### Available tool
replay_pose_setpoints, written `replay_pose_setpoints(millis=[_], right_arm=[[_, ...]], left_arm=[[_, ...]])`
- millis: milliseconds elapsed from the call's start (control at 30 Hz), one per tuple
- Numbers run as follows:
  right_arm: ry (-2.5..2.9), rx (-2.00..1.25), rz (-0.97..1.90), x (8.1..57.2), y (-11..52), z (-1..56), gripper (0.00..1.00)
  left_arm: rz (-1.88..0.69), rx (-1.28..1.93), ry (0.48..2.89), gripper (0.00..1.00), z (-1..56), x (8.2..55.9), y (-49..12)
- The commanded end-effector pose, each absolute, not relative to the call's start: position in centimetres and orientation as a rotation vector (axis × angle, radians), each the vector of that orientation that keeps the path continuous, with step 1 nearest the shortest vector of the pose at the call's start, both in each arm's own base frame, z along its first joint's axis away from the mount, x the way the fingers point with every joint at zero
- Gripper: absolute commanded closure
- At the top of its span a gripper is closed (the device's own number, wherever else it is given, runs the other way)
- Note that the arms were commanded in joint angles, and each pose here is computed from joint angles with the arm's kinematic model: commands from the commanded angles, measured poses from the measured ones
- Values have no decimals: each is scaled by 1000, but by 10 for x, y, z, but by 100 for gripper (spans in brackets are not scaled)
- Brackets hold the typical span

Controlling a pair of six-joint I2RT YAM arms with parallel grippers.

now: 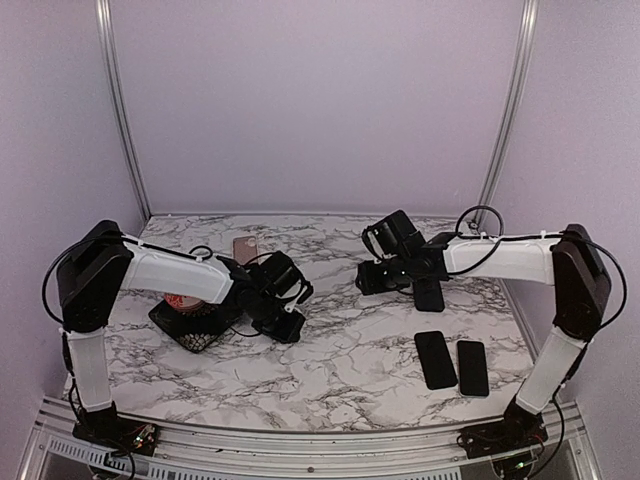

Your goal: Put the phone into the phone case

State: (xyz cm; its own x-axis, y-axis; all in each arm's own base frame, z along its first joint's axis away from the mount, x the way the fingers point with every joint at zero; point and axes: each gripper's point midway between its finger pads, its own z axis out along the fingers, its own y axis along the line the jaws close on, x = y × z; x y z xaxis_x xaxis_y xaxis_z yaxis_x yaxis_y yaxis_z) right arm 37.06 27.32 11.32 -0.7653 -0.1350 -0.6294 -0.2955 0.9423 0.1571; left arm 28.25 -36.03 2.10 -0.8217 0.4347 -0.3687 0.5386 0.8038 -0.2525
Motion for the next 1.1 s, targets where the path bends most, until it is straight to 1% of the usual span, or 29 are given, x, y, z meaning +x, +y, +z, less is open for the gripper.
replay_pose_setpoints(millis=[0,167,300,400,433,467,500,533,633,767,867,1067], right_arm=[[2461,-317,355,332,292,102,52],[2458,-309,399,297,295,99,51],[2462,-334,384,279,297,99,52],[2476,-369,375,268,300,94,52],[2484,-377,375,266,301,91,54],[2492,-383,382,265,303,87,57],[2500,-391,389,264,306,84,59],[2510,-398,398,263,309,80,64],[2537,-424,405,264,322,69,77],[2591,-460,347,268,330,47,89],[2634,-476,313,269,334,29,92],[2633,-477,342,273,345,20,92]], left_arm=[[-573,869,2760,100,2,218,-364],[-626,1125,2657,100,16,166,-388],[-688,1112,2603,61,42,162,-394],[-719,1077,2518,41,77,168,-395],[-703,1053,2481,37,90,174,-392],[-676,1016,2447,35,101,182,-386],[-635,966,2436,36,108,192,-377],[-585,894,2449,42,108,208,-364],[-386,726,2574,67,78,243,-321],[-209,708,2661,74,40,256,-294],[-154,772,2685,78,20,253,-289],[-225,944,2719,83,-2,229,-298]])
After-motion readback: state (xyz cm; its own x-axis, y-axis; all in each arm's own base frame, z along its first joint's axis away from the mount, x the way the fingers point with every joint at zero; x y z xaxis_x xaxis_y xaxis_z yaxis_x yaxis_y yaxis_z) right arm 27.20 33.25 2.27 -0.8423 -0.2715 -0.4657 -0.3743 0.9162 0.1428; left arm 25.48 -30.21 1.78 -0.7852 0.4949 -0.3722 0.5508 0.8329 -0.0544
